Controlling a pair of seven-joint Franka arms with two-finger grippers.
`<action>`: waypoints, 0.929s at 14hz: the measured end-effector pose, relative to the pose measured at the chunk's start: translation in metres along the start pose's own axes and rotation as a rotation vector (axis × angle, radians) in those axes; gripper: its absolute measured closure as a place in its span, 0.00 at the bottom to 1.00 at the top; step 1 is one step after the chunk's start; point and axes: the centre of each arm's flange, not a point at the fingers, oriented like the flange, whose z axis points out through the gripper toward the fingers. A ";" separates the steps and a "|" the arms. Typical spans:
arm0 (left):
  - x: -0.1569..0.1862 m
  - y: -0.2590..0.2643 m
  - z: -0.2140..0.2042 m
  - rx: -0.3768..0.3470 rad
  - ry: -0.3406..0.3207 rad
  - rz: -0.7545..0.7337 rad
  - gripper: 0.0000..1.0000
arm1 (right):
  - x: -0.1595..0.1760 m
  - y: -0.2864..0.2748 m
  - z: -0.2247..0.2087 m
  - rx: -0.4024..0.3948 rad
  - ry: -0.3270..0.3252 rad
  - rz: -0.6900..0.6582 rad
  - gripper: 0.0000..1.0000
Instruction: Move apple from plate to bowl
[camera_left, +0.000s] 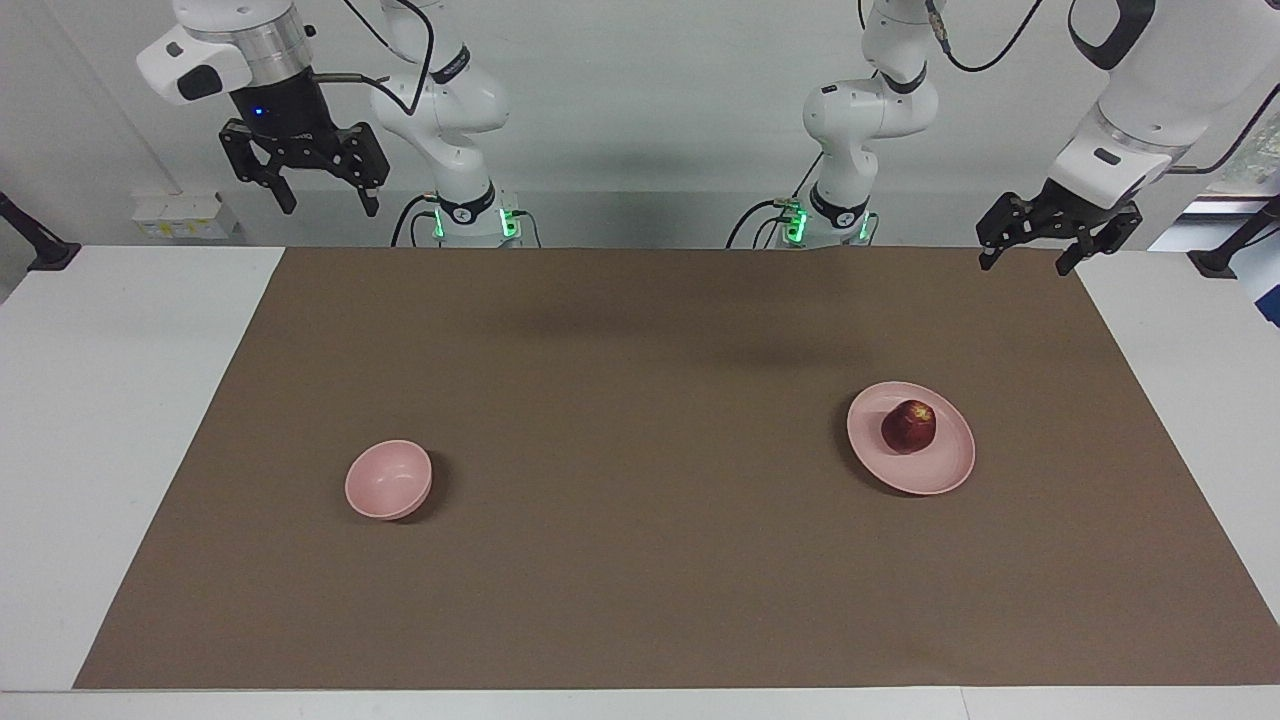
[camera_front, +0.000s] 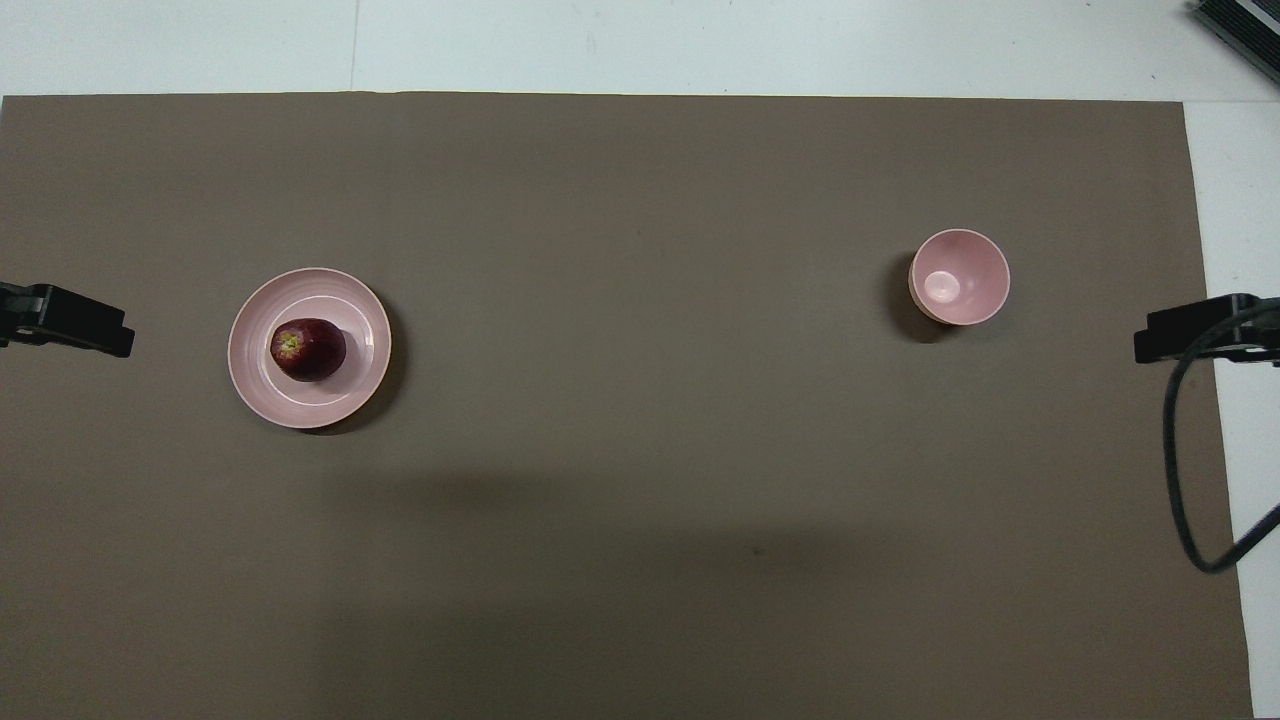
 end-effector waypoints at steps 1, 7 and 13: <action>0.000 0.000 -0.001 0.000 0.001 0.000 0.00 | 0.000 0.000 0.000 0.000 0.000 0.000 0.00; 0.000 0.000 -0.005 -0.001 0.012 0.001 0.00 | 0.000 0.000 0.000 0.000 0.000 0.000 0.00; 0.006 0.002 0.000 -0.009 0.020 0.006 0.00 | 0.000 0.000 0.000 0.000 0.000 0.000 0.00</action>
